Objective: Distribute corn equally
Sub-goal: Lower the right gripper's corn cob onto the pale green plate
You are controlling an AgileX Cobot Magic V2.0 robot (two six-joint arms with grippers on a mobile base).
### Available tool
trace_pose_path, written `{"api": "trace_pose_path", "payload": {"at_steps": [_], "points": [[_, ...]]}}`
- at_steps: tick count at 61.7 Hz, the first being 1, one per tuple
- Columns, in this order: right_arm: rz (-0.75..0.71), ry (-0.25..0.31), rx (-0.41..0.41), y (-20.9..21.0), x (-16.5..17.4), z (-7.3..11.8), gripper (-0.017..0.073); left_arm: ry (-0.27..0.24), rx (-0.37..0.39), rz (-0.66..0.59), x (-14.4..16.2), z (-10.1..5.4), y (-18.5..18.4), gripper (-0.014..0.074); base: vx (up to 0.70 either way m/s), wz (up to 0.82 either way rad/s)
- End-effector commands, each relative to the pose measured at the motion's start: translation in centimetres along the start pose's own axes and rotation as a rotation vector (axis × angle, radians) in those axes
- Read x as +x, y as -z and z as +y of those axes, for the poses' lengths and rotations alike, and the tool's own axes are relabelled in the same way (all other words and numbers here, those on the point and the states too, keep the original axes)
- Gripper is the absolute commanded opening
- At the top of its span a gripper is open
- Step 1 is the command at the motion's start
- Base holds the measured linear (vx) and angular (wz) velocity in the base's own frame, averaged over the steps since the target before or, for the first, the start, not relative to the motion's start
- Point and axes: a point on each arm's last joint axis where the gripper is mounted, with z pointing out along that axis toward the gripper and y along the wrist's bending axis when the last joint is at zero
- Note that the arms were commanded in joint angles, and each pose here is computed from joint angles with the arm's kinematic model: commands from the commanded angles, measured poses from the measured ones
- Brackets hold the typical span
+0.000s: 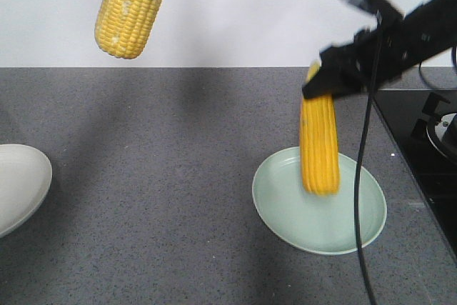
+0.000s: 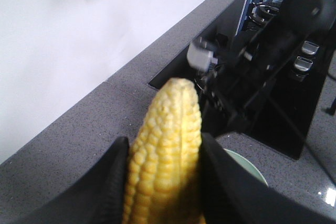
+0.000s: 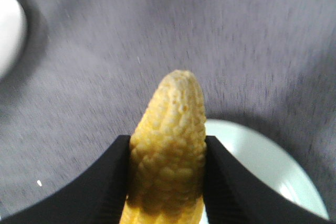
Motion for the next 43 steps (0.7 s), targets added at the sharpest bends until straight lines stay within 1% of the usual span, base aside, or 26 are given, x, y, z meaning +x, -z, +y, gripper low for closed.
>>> {"api": "trace_pose_path", "payload": {"at_steps": [1,6,14,25,35,43], "points": [[0.023,0.069,-0.042,0.8,1.4,1.1,-0.0001,-0.019,0.015,-0.094,-1.3,-1.7,2.2,-0.0006,0.0,0.0],[0.053,0.08,-0.03,0.3,1.9,0.7,0.0,-0.019,0.015,-0.094,-1.3,-1.7,2.2,-0.0006,0.0,0.0],[0.077,0.097,0.014,0.4,2.1,0.3,0.0009,-0.019,0.015,-0.094,-1.3,-1.7,2.2,-0.0006,0.0,0.0],[0.101,0.11,0.055,0.4,2.3,-0.1,0.0062,-0.019,0.015,-0.094,-1.3,-1.7,2.2,-0.0006,0.0,0.0],[0.106,0.111,0.064,0.4,2.4,-0.2,0.0163,-0.019,0.015,-0.094,-1.3,-1.7,2.2,-0.0006,0.0,0.0],[0.106,0.11,0.064,0.4,2.4,-0.2,0.0288,-0.019,0.015,-0.094,-1.3,-1.7,2.2,-0.0006,0.0,0.0]]}}
